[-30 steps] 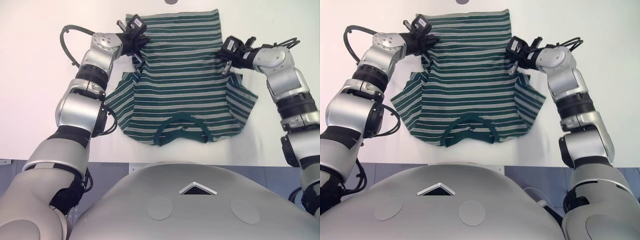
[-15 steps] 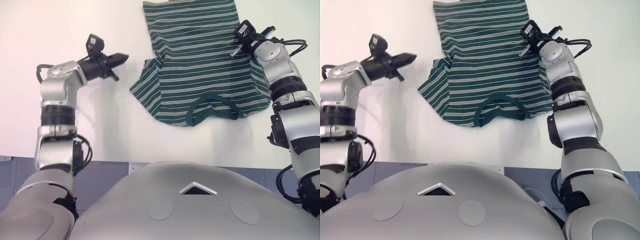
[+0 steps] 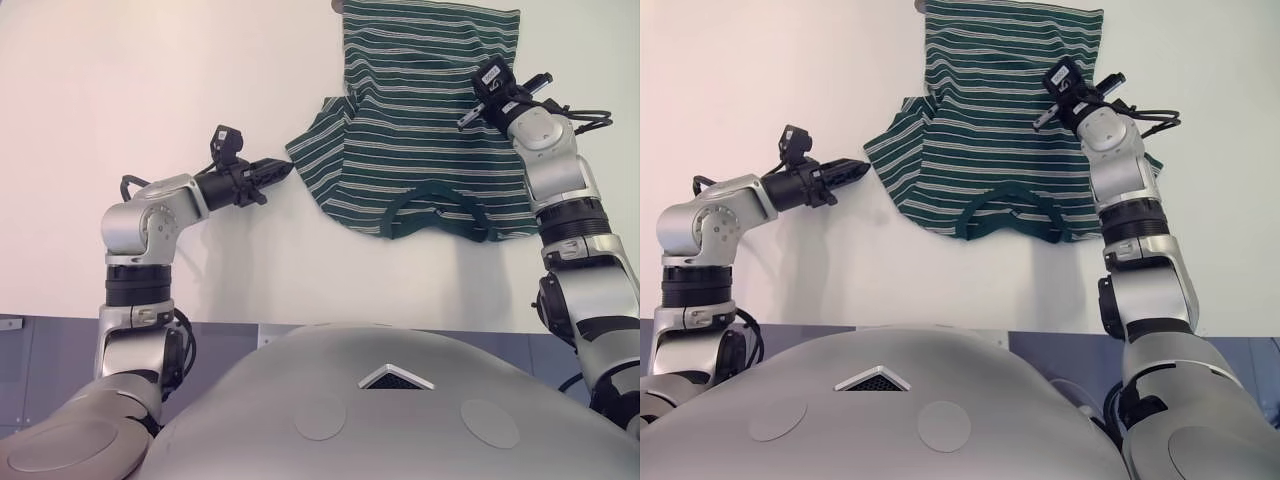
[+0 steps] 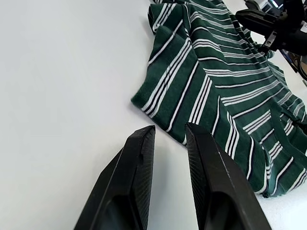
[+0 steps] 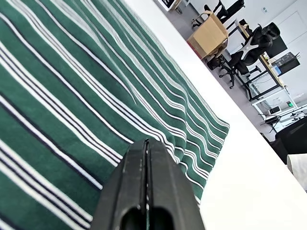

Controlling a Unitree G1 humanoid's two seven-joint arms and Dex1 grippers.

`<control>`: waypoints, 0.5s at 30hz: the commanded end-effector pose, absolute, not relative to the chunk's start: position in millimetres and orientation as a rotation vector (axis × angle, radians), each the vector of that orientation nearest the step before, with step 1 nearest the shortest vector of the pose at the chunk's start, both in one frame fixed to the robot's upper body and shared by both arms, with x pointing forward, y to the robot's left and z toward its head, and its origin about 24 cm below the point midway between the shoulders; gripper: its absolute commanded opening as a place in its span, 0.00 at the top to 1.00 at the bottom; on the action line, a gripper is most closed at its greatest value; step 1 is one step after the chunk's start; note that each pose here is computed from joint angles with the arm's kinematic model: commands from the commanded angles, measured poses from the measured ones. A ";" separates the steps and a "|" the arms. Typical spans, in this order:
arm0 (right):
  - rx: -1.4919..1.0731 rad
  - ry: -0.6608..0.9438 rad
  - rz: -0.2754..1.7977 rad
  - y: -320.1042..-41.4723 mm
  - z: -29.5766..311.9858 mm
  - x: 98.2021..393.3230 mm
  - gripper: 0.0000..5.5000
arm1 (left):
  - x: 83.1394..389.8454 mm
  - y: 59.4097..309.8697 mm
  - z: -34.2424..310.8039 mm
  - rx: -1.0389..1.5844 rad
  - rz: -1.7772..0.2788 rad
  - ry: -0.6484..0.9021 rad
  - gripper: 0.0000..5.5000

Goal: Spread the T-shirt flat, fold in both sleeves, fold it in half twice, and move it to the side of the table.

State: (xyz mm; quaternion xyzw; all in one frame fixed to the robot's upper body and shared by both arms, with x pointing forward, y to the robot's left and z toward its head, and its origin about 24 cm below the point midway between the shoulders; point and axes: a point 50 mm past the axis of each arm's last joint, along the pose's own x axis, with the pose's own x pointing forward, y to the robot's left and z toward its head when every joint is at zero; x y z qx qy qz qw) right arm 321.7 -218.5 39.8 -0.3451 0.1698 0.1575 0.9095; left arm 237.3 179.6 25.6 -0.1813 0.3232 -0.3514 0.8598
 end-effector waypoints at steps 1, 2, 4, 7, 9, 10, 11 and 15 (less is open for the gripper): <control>-0.734 0.287 0.296 -215.8 53.9 324.6 1.00 | 243.5 171.2 11.8 -0.276 -0.690 0.733 0.79; -0.734 0.278 0.284 -216.9 56.3 325.6 1.00 | 244.5 168.8 10.9 -0.275 -0.692 0.730 0.79; -0.738 0.260 0.275 -216.8 59.9 327.6 1.00 | 245.7 162.2 8.7 -0.283 -0.708 0.725 0.83; -0.738 0.237 0.262 -216.3 64.1 329.9 1.00 | 246.4 158.0 6.5 -0.293 -0.713 0.717 0.93; -0.737 0.220 0.251 -217.1 68.3 331.4 1.00 | 248.8 159.4 7.1 -0.288 -0.701 0.698 1.00; -0.715 0.205 0.239 -218.1 72.7 332.3 1.00 | 251.0 162.0 8.3 -0.301 -0.686 0.683 1.00; -0.693 0.192 0.229 -219.2 77.3 333.2 1.00 | 253.0 165.3 10.8 -0.323 -0.672 0.665 1.00; -0.556 0.210 0.217 -230.8 91.4 325.0 1.00 | 252.6 215.6 27.4 -0.375 -0.572 0.617 1.00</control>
